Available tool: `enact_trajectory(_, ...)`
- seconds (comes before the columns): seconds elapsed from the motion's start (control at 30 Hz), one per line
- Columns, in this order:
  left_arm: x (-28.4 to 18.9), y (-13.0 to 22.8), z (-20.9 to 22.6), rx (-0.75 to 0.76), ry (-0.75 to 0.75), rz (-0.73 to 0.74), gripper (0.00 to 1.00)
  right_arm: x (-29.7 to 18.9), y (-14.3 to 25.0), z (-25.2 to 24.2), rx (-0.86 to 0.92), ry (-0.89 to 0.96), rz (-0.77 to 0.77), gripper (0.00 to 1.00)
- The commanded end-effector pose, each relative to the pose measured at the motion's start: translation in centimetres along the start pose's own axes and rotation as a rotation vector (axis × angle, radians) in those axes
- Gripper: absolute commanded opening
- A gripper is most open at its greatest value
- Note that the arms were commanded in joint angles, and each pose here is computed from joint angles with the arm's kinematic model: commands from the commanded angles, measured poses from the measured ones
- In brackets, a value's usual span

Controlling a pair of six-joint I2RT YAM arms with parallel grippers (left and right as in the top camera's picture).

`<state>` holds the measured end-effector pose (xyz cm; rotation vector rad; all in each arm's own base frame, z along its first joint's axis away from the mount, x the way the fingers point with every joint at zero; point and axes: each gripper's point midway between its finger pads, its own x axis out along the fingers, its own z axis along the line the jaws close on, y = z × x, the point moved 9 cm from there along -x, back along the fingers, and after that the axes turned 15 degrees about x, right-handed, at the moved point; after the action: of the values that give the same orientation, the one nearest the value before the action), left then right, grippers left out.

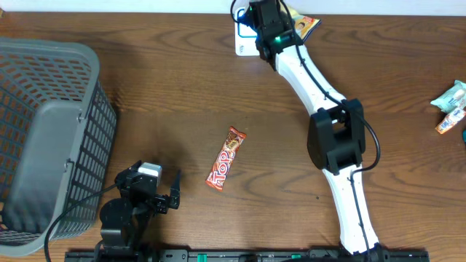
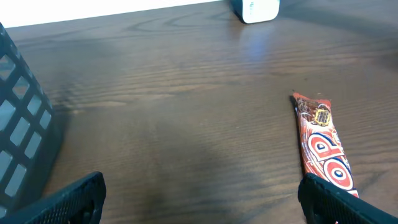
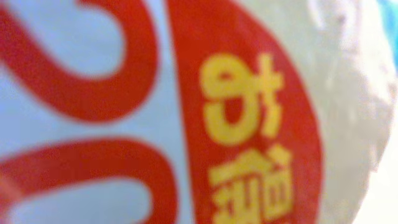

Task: Scan the item barcode
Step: 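Hold the yellow snack bag up in front of the white scanner, then carry the snack bag to the right edge and release it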

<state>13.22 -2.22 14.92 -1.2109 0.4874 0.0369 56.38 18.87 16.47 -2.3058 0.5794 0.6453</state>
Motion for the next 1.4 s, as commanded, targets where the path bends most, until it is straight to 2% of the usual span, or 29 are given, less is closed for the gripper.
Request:
enact_trajectory(0.0, 0.2, 0.7, -0.2, 0.01, 0.009, 0.026, 0.98, -1.2, -1.0, 0.6, -0.003, -0.025, -0.013, 0.01)
enact_trajectory(0.13, 0.2, 0.7, -0.2, 0.01, 0.009, 0.026, 0.98, -2.3, 0.4, 1.4, 0.043, -0.075, 0.11, 0.01)
enact_trajectory(0.3, 0.2, 0.7, -0.2, 0.01, 0.009, 0.026, 0.98, -5.1, 1.9, -1.1, 0.243, -0.009, 0.29, 0.01)
enact_trajectory(0.43, 0.2, 0.7, -0.2, 0.01, 0.009, 0.026, 0.98, -7.9, 3.5, -4.0, 0.528, 0.061, 0.426, 0.01)
enact_trajectory(0.57, 0.2, 0.7, -0.2, 0.01, 0.009, 0.026, 0.98, -9.4, 7.3, -6.4, 0.895, 0.219, 0.619, 0.01)
enact_trajectory(0.63, 0.2, 0.7, -0.2, 0.01, 0.009, 0.026, 0.98, -9.1, 9.2, -7.4, 1.005, 0.298, 0.694, 0.01)
enact_trajectory(0.87, 0.2, 0.7, -0.2, 0.01, 0.009, 0.026, 0.98, -5.9, 15.1, -10.4, 1.033, 0.393, 0.867, 0.01)
enact_trajectory(1.23, 0.2, 0.7, -0.2, 0.01, 0.009, 0.026, 0.98, -0.9, 27.4, -14.6, 1.157, 0.475, 1.13, 0.01)
enact_trajectory(1.37, 0.2, 0.7, -0.2, 0.01, 0.009, 0.026, 0.99, 0.1, 30.0, -15.2, 1.192, 0.426, 1.167, 0.01)
